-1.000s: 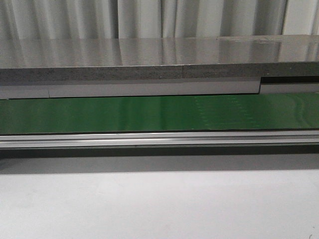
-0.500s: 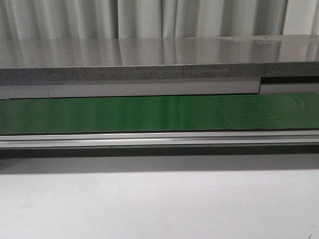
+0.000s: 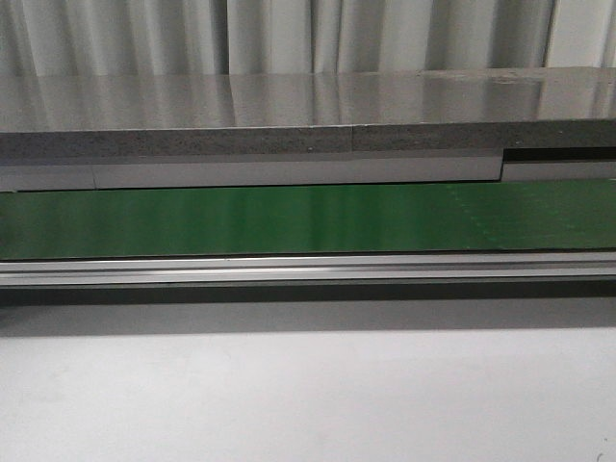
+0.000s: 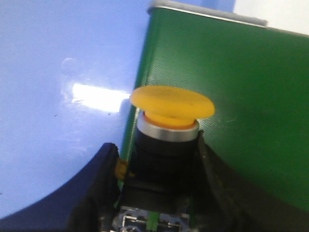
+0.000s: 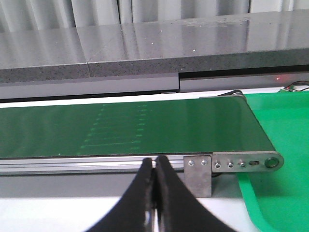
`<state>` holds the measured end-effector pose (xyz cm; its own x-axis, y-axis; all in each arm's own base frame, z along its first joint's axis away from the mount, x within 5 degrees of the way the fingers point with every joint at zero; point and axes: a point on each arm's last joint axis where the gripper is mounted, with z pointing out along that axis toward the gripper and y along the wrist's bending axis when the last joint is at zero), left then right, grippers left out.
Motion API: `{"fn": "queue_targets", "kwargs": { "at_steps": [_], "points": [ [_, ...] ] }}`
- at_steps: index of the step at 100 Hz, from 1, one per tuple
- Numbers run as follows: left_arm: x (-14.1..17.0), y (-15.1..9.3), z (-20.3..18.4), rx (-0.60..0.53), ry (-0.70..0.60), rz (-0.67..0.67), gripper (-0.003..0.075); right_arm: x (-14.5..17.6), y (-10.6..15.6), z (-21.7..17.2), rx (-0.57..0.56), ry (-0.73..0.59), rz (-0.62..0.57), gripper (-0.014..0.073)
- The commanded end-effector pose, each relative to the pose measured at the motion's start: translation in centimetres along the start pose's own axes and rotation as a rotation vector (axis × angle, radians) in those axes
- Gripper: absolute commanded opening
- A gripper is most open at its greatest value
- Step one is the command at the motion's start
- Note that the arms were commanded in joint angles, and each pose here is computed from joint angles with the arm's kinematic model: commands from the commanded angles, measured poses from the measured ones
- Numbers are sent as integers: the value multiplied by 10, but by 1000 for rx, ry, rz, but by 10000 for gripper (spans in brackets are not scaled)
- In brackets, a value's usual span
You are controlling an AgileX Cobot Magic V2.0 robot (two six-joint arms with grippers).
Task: Move button from left to right
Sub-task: 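Lift the button with the left gripper and carry it over the conveyor belt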
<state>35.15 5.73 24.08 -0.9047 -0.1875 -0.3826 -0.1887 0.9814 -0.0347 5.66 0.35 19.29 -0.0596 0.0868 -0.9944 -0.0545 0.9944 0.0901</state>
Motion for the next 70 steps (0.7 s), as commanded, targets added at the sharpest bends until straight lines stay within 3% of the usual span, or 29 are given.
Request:
{"fn": "queue_targets", "kwargs": {
  "at_steps": [1, 14, 25, 35, 47, 54, 70],
  "points": [
    [-10, -10, -15, 19, -78, 19, 20, -14, 1, -3, -10, -117, -9, -66],
    [-7, -13, -6, 24, -35, 25, 42, -14, 1, -3, -10, -117, -9, -66],
    [-6, -13, -5, 23, -23, 31, 126, -14, 1, -3, -10, -117, -9, -66],
    [-6, -13, -5, 24, -23, 30, 286, -14, 1, -3, -10, -117, -9, -66],
    [-7, -14, -5, 38, -25, 29, 561, -14, 1, -3, -10, -117, -9, -66],
    [-7, -16, -5, 58, -25, 35, 659, -14, 1, -3, -10, -117, -9, -66],
    [-7, -22, -17, 124, -59, 47, 671, -14, 1, -3, -10, -117, -9, -66]
  ]
}}
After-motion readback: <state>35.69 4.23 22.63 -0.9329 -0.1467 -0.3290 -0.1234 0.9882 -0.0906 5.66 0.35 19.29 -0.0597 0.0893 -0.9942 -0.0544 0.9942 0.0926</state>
